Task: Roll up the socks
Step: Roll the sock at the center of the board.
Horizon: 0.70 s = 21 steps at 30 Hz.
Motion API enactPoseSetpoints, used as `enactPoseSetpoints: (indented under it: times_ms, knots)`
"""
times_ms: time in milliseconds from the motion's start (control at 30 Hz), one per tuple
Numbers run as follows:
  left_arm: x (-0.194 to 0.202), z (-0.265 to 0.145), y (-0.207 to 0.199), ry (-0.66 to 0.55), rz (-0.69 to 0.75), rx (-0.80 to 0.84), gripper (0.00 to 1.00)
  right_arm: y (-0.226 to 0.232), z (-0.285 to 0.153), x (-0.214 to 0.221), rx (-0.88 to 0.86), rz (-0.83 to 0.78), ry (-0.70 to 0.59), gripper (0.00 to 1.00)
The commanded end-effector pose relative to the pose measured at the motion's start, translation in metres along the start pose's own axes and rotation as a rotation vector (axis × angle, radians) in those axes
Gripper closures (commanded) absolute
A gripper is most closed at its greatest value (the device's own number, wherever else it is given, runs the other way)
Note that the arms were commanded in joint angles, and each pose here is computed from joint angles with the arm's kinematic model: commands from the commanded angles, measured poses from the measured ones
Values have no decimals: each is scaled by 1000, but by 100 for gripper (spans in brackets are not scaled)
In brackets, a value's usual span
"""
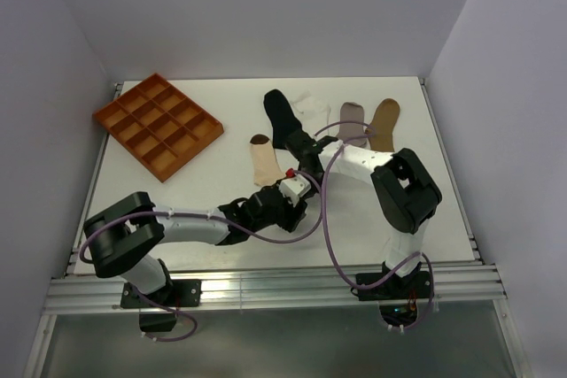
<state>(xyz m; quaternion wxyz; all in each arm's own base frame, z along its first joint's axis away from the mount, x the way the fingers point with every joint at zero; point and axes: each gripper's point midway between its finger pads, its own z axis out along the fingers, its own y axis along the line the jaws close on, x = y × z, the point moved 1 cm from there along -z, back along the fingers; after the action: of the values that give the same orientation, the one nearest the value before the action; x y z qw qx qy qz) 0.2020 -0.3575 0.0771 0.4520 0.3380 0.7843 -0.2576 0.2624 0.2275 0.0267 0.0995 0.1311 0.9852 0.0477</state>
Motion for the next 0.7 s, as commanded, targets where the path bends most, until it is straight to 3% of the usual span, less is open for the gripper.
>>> enactPoseSetpoints:
  times_ms: [0, 267, 667]
  knots:
    - [-21, 11, -4, -51, 46, -3, 41, -6, 15, 7, 30, -8, 35, 100]
    - [-3, 22, 0, 11, 79, -26, 49, -5, 16, 7, 27, -14, 44, 100]
    - [6, 30, 15, 58, 87, -120, 52, -5, 17, 9, 20, -18, 51, 100]
